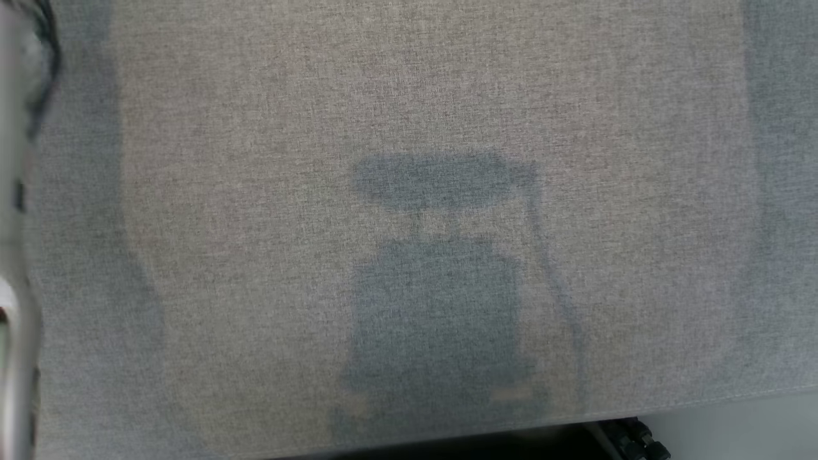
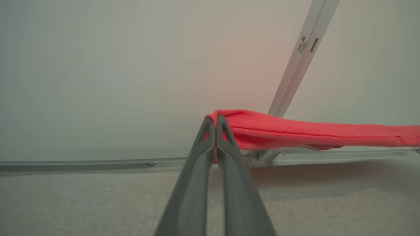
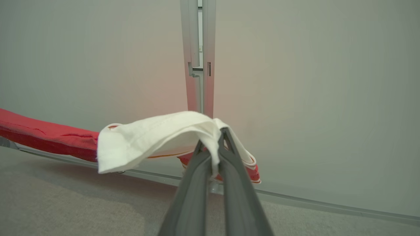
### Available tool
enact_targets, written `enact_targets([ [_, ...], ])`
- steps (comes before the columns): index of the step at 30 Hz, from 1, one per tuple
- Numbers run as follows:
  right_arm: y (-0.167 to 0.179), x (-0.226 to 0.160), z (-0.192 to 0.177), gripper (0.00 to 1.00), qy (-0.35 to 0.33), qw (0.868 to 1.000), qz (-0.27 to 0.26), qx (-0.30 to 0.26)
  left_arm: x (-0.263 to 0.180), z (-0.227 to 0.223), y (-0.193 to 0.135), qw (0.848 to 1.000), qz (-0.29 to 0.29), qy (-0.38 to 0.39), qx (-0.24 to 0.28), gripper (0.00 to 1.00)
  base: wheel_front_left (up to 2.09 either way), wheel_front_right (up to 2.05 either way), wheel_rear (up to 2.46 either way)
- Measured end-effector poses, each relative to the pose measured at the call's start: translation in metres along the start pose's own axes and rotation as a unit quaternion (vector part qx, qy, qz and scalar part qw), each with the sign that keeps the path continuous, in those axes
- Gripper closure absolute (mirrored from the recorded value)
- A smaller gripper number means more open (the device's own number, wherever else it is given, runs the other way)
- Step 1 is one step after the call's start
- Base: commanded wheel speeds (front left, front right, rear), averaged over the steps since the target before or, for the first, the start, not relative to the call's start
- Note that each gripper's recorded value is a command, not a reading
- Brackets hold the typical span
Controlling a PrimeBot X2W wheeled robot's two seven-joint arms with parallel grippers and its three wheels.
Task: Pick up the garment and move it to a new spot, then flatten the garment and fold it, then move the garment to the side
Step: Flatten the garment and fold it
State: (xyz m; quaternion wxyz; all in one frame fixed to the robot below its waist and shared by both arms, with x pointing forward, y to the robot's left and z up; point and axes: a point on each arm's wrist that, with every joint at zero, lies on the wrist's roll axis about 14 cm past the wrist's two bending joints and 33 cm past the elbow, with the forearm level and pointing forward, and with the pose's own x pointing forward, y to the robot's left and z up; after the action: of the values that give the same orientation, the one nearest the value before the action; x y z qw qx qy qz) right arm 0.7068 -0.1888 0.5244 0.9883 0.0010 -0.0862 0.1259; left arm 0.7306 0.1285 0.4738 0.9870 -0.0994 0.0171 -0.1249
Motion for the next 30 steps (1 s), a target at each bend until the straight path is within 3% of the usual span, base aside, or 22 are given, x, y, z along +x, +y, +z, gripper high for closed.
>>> enact_targets([
  [6,0.013,-0.078,-0.063,1.0,0.091,0.995,0.037,-0.006,-0.059,-0.081,0.003,0.997,0.001,0.07,-0.016,1.0,0.0,0.0,0.0],
  [14,0.032,-0.194,-0.074,1.0,0.154,0.987,0.039,0.009,-0.164,-0.121,-0.017,0.993,-0.005,0.112,-0.033,1.0,0.0,0.0,0.0],
  [22,0.048,-0.308,-0.044,1.0,0.185,0.982,-0.006,0.047,-0.308,-0.118,-0.03,0.981,0.069,0.161,-0.09,1.0,0.0,0.0,0.0],
  [30,0.062,-0.382,-0.012,1.0,0.205,0.976,-0.03,0.065,-0.382,-0.075,-0.073,0.976,0.082,0.159,-0.122,1.0,0.0,0.0,0.0],
])
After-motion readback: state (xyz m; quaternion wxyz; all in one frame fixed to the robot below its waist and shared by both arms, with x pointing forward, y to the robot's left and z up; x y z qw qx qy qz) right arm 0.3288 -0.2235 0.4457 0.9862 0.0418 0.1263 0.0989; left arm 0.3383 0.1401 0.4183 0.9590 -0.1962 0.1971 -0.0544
